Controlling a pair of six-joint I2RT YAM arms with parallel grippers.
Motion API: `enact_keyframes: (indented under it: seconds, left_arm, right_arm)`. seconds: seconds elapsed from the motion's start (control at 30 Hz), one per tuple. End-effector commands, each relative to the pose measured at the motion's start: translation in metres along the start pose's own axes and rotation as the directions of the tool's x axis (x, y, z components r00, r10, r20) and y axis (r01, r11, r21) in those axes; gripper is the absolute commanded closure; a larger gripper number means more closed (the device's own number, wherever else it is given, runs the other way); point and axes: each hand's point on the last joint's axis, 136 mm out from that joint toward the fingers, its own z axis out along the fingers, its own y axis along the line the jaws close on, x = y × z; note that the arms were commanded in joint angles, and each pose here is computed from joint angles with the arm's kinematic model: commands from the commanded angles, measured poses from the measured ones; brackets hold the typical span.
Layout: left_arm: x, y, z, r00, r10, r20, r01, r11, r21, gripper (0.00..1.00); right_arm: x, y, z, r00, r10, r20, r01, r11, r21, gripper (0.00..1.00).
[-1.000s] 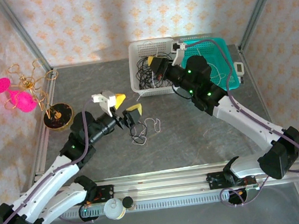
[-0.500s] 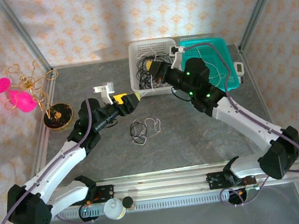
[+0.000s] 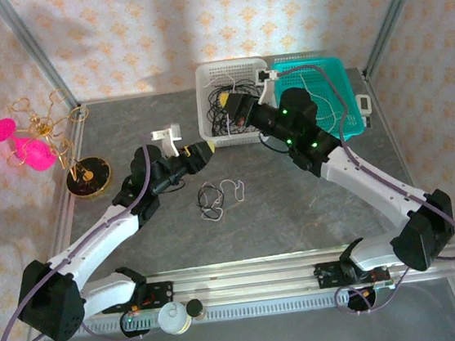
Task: Untangle the cables
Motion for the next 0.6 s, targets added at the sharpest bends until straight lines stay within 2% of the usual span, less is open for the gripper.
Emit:
enact_keyframes:
  seconds: [0.0,0.2,0.3,0.4,0.47,0.57]
  left_arm:
    - [-0.0176,-0.0188,0.0003,0.999,0.017,0.042,-0.019,0.998,0.053,0.55]
    - [-0.0137,-0.016,0.0009,1.0,0.007,0.03,-0.009,0.999,0.048,0.52]
    - [-0.0136,-0.0158,0.0008,1.0,0.013,0.026,-0.014,0.999,0.044,0.56]
    - [-0.0135,-0.0161,0.0012,1.0,0.02,0.019,-0.021,0.999,0.039,0.66]
    - [-0.0126,-0.0157,0.0011,1.0,0.024,0.014,-0.024,0.999,0.038,0.66]
    - [-0.0097,-0.0123,0.0013,1.0,0.03,-0.001,-0.03,0.999,0.018,0.59]
  right_arm:
    - [-0.0033,0.0083,-0.0005,1.0,-0.004,0.014,0.005,0.999,-0.04,1.0]
    - [-0.0049,0.0087,-0.0015,1.0,-0.01,0.02,0.011,0.999,-0.039,1.0]
    - [-0.0039,0.0076,-0.0008,1.0,-0.009,0.019,0.01,0.999,-0.038,1.0]
    - [-0.0043,0.0075,-0.0007,1.0,-0.009,0.02,0.01,0.999,-0.037,1.0]
    - [-0.0042,0.0072,-0.0007,1.0,-0.011,0.021,0.011,0.999,-0.035,1.0]
    - [-0.0049,0.0072,-0.0007,1.0,-0.012,0.023,0.013,0.999,-0.034,1.0]
